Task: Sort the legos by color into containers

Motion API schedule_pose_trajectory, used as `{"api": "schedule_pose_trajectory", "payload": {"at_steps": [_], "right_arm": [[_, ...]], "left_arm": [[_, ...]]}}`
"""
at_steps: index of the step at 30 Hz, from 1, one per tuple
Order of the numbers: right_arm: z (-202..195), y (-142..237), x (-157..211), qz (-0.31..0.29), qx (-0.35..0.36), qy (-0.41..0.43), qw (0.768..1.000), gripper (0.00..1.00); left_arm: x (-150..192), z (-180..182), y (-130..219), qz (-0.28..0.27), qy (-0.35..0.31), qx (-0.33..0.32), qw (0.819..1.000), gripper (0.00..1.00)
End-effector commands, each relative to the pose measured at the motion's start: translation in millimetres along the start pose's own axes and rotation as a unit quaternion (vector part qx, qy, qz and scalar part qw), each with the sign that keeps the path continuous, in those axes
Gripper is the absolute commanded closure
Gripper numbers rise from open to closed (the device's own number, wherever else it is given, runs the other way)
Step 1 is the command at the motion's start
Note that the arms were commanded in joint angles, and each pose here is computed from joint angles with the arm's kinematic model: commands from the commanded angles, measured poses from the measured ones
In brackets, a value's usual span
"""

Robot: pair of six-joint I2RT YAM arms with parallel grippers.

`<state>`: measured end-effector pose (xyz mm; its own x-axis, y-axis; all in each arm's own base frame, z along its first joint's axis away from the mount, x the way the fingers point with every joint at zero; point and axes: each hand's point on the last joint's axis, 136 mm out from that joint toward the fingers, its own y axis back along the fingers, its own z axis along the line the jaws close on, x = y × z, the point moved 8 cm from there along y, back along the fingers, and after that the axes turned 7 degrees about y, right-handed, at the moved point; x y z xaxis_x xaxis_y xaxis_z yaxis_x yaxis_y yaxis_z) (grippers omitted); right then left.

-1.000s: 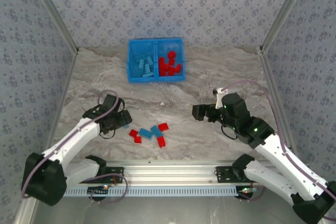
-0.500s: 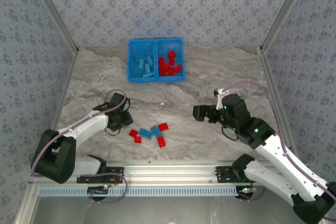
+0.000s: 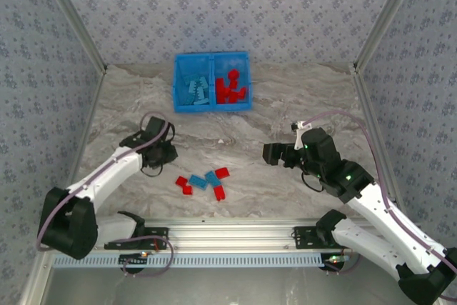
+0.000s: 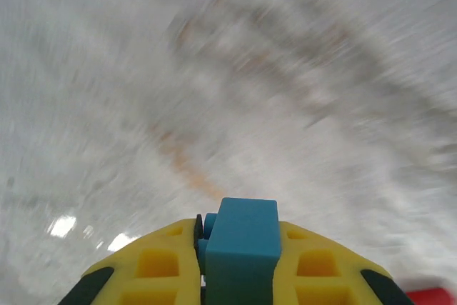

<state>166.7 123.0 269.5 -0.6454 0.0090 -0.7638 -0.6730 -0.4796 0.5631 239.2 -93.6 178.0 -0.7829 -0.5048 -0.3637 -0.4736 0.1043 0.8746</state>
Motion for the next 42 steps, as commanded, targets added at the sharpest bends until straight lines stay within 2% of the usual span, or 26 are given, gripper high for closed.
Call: {"api": "schedule_pose_trajectory", "payload": {"at_steps": [1, 4, 7, 14, 19, 22, 28, 30, 34, 38, 42], "right_arm": [[-2.3, 2.0, -0.7, -0.01, 0.008, -0.009, 1.0, 0.0], [-1.9, 1.8, -1.8, -0.013, 0.008, -0.011, 1.0, 0.0], [-1.8, 2.3, -2.5, -0.013, 0.008, -0.013, 1.0, 0.0], [-3.1, 5.3, -2.0, -0.006, 0.015, -0.009, 1.0, 0.0], [-3.9, 6.7, -2.2, -0.003, 0.019, -0.002, 1.0, 0.0], [-3.9, 8.6, -4.1, -0.005, 0.02, 0.001, 1.0, 0.0], [-6.8, 7.8, 1.3, 0.012, 0.025, 0.002, 1.0, 0.0], [-7.5, 8.3, 3.4, 0.017, 0.027, 0.003, 0.999, 0.0], [-7.6, 9.0, 5.2, 0.019, 0.024, 0.0, 1.0, 0.0], [-7.3, 10.0, 5.8, 0.017, 0.02, -0.008, 1.0, 0.0], [-7.5, 11.6, 6.8, 0.014, 0.018, -0.014, 1.0, 0.0]], "left_arm": [[-34.4, -37.2, 41.7, -0.065, -0.045, 0.057, 0.995, 0.95], [-66.4, -66.3, 55.2, -0.114, -0.074, 0.056, 0.989, 0.97], [-99.0, -96.8, 51.8, -0.155, -0.105, 0.036, 0.982, 0.98], [-167.4, -161.9, -3.3, -0.209, -0.157, -0.056, 0.964, 0.97], [-196.7, -184.2, -52.2, -0.244, -0.201, -0.149, 0.937, 0.94], [-202.8, -187.0, -77.5, -0.244, -0.226, -0.192, 0.923, 0.88], [-207.4, -193.3, -100.6, -0.239, -0.239, -0.186, 0.923, 0.59], [-207.5, -196.3, -97.7, -0.237, -0.238, -0.176, 0.925, 0.52], [-206.6, -201.8, -74.0, -0.24, -0.224, -0.154, 0.932, 0.48], [-194.0, -207.9, -22.8, -0.245, -0.199, -0.115, 0.942, 0.48], [-154.4, -203.7, 39.6, -0.246, -0.175, -0.044, 0.952, 0.47]]}}
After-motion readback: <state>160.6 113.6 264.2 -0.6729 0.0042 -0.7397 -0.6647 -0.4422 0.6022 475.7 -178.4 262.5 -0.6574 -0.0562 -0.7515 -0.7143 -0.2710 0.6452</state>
